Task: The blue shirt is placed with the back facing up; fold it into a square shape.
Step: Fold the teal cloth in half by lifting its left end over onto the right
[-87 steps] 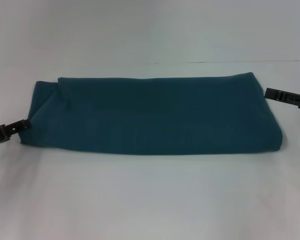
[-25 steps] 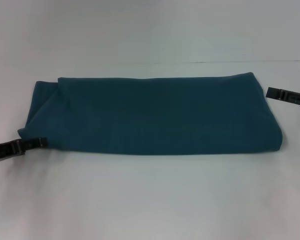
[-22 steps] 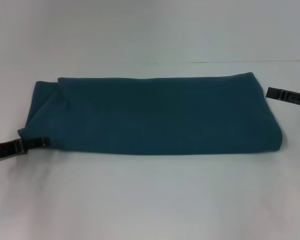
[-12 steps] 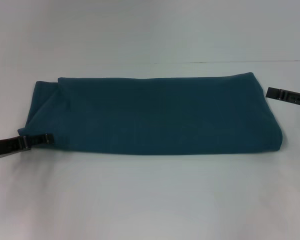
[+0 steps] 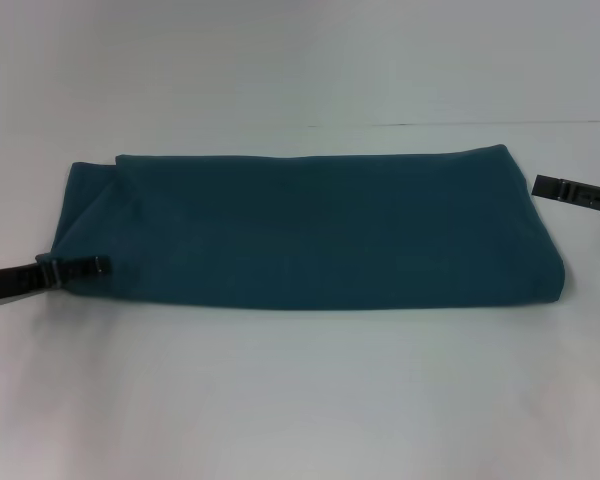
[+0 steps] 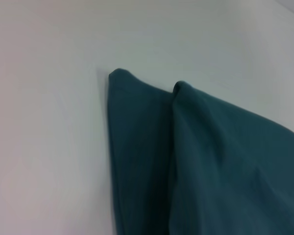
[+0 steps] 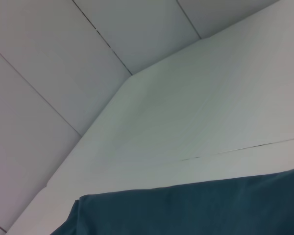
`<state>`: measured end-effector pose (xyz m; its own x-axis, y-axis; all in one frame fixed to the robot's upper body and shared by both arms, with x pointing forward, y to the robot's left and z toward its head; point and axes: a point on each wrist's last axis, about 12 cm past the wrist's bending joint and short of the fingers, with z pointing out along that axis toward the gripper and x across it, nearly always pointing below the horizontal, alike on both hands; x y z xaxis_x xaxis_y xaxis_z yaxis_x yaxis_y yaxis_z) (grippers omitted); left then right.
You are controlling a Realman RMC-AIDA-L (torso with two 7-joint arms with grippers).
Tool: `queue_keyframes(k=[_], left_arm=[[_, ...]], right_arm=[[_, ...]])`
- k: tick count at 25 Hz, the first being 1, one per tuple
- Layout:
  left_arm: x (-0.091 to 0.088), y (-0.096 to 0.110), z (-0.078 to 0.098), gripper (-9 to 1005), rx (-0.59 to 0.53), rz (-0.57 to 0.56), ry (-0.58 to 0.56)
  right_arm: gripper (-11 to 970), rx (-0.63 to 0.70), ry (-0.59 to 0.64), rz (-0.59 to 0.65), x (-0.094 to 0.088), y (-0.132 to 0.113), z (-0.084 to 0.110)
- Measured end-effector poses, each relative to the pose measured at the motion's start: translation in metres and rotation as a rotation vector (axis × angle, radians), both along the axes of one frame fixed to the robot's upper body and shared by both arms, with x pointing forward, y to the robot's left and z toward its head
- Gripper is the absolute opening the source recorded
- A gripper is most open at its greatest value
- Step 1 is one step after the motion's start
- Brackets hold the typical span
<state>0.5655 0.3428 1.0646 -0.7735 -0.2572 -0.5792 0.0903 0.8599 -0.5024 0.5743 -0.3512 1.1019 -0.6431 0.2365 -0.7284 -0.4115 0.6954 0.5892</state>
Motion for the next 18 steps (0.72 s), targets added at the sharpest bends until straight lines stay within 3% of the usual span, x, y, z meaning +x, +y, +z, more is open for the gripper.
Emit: queue_keyframes(k=[18], left_arm=[[0.0066, -0.0032, 0.0052, 829, 0.004, -0.008, -0.018]], right_arm=[[778, 0.004, 0.012, -0.014, -0.0066, -0.0049, -0.0045]])
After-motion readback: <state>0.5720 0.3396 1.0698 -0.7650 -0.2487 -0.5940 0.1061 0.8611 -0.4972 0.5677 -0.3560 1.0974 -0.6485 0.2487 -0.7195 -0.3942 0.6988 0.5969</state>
